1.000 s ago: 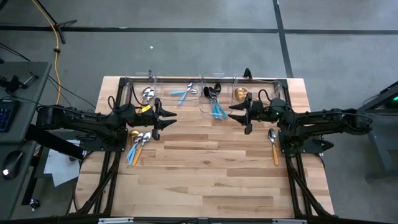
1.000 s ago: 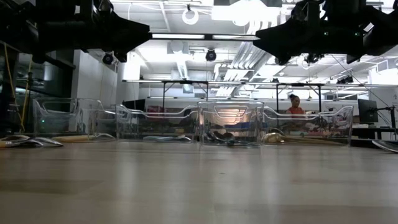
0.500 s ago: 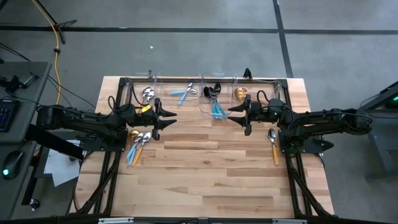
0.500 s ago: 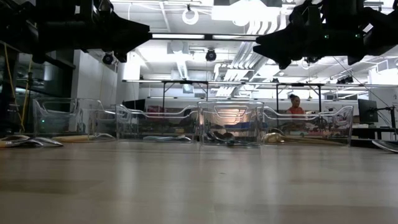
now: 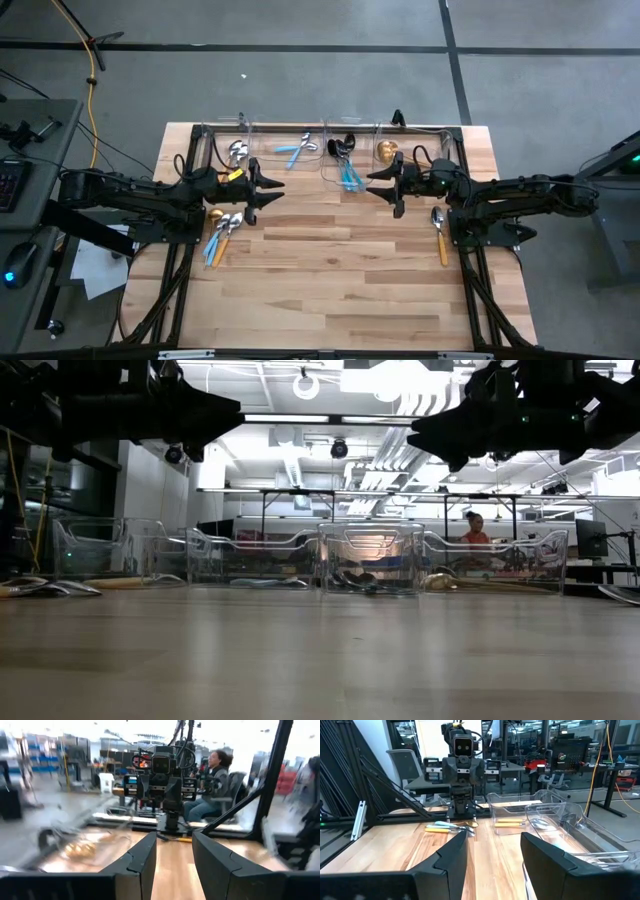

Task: Sort silverware by color (type)
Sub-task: Put the yellow spoon into the left transparent bin

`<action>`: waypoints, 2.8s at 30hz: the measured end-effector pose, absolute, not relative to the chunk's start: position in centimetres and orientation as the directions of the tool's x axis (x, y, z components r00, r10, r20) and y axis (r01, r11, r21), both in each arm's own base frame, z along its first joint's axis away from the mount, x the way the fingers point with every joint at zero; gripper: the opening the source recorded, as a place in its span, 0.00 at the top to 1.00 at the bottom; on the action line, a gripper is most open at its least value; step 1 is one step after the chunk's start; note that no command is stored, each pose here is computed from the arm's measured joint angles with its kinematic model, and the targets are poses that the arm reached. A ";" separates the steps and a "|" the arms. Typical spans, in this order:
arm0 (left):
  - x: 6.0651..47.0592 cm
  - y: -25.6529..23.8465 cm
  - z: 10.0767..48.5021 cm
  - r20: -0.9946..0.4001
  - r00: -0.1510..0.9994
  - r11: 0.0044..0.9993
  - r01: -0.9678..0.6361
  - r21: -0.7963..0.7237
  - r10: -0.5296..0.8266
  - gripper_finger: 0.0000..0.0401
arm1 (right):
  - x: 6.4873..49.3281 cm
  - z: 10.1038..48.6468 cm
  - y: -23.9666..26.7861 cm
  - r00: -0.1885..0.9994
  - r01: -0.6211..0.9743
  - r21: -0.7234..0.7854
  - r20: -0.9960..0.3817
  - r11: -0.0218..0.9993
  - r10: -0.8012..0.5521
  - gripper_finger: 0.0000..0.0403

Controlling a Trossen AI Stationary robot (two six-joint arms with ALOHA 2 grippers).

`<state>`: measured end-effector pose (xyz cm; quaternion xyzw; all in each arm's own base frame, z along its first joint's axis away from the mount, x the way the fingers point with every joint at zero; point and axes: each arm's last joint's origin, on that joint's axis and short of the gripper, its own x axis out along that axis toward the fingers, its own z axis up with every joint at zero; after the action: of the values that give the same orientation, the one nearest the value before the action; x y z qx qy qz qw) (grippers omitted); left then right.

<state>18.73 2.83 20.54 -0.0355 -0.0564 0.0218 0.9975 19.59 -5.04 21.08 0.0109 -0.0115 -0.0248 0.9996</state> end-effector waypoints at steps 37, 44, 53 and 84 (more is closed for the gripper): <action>12.7 -5.5 16.8 -0.954 0.238 0.554 -0.827 -0.099 0.184 0.71 | 19.6 20.8 -5.0 0.999 0.050 0.038 -0.005 0.998 -0.050 0.58; 12.8 -5.5 15.6 -0.953 0.193 0.532 -0.846 -0.041 0.233 0.71 | 19.6 20.8 -5.0 0.999 0.050 0.047 -0.007 0.998 -0.050 0.58; 13.3 -5.8 13.5 -0.959 0.101 0.497 -0.866 0.047 0.266 0.71 | 19.6 20.7 -5.0 0.999 0.051 0.051 -0.015 0.997 -0.050 0.58; 17.6 -7.1 13.6 -0.825 0.495 0.697 -0.693 -0.185 0.273 0.99 | 19.6 20.7 -5.0 0.999 0.051 0.049 -0.016 0.997 -0.050 0.58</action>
<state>17.55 -7.06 13.65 -0.2569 0.4088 0.2926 0.8254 19.59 -5.04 20.71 0.0247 0.0074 -0.0253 0.9993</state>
